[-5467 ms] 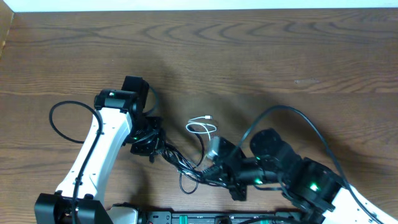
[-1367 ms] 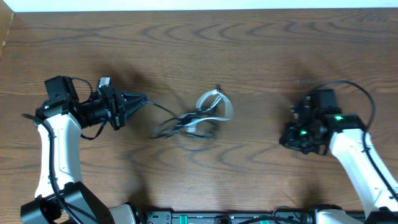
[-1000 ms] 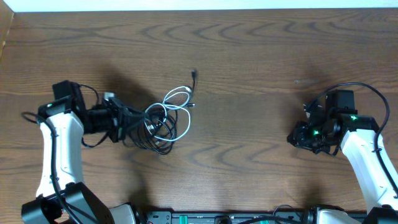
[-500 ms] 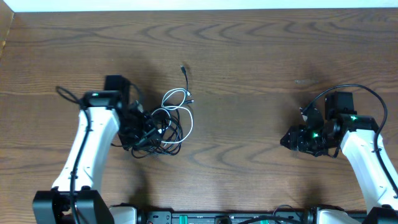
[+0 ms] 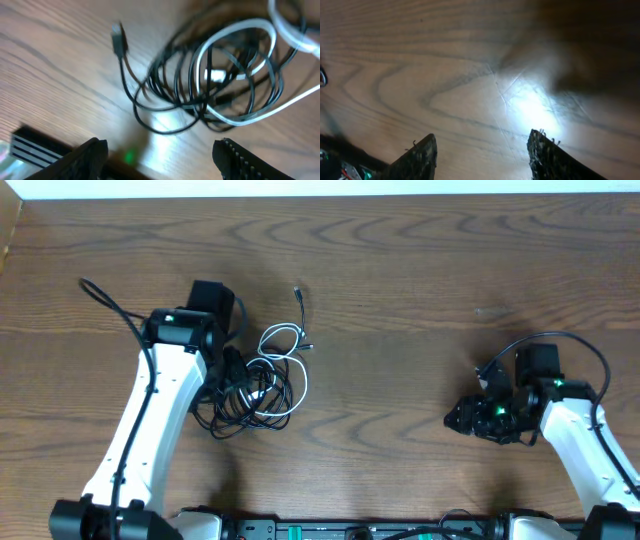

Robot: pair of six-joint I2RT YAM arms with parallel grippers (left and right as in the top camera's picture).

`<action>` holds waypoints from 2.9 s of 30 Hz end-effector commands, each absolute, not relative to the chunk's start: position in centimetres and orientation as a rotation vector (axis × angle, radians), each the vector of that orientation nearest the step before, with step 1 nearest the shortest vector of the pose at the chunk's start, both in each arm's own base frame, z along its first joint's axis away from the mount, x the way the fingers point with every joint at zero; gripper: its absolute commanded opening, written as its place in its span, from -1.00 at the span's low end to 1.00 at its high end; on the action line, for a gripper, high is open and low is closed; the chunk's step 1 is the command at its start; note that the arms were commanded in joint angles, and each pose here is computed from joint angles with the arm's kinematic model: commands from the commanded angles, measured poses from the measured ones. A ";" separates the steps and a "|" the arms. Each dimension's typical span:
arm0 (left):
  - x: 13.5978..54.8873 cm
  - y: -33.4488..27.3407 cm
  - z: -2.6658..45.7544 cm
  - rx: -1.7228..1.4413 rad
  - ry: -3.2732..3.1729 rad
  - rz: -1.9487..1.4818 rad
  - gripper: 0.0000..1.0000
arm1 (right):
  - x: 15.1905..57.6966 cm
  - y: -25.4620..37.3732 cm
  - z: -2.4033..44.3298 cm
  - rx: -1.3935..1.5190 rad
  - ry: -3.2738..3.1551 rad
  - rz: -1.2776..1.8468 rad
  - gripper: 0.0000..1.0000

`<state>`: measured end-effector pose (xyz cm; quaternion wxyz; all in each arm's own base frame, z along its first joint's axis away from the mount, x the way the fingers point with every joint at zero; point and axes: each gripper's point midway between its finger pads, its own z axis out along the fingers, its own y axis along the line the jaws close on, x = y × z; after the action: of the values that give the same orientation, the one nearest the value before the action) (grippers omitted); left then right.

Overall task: Untangle cables
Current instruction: 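Lower the cable bundle onto the table with the left gripper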

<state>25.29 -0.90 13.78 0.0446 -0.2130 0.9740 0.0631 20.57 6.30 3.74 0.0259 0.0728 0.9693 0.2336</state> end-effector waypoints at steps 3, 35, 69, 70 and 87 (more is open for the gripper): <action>27.2 -0.2 15.1 -0.648 2.861 0.230 -0.07 | 20.0 8.3 3.3 0.215 2.931 0.909 0.08; 33.0 -3.7 0.8 -0.282 3.063 0.074 -0.30 | 18.8 9.6 0.9 0.334 2.867 1.037 -0.10; 33.8 -4.2 7.6 -0.307 2.881 -0.030 -0.85 | 18.9 11.1 2.3 0.133 2.777 1.182 0.01; 33.9 -4.2 9.1 -0.324 2.833 -0.049 -0.85 | 18.9 11.7 3.0 0.077 2.734 1.249 0.01; 30.3 -6.4 24.5 -0.413 2.384 -0.455 -0.85 | 19.6 16.9 11.8 -0.460 2.129 1.705 0.04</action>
<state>30.54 -6.91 23.78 0.3266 -0.1354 0.9180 -0.1798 20.43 15.97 10.69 0.1861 -0.1369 0.7749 0.5883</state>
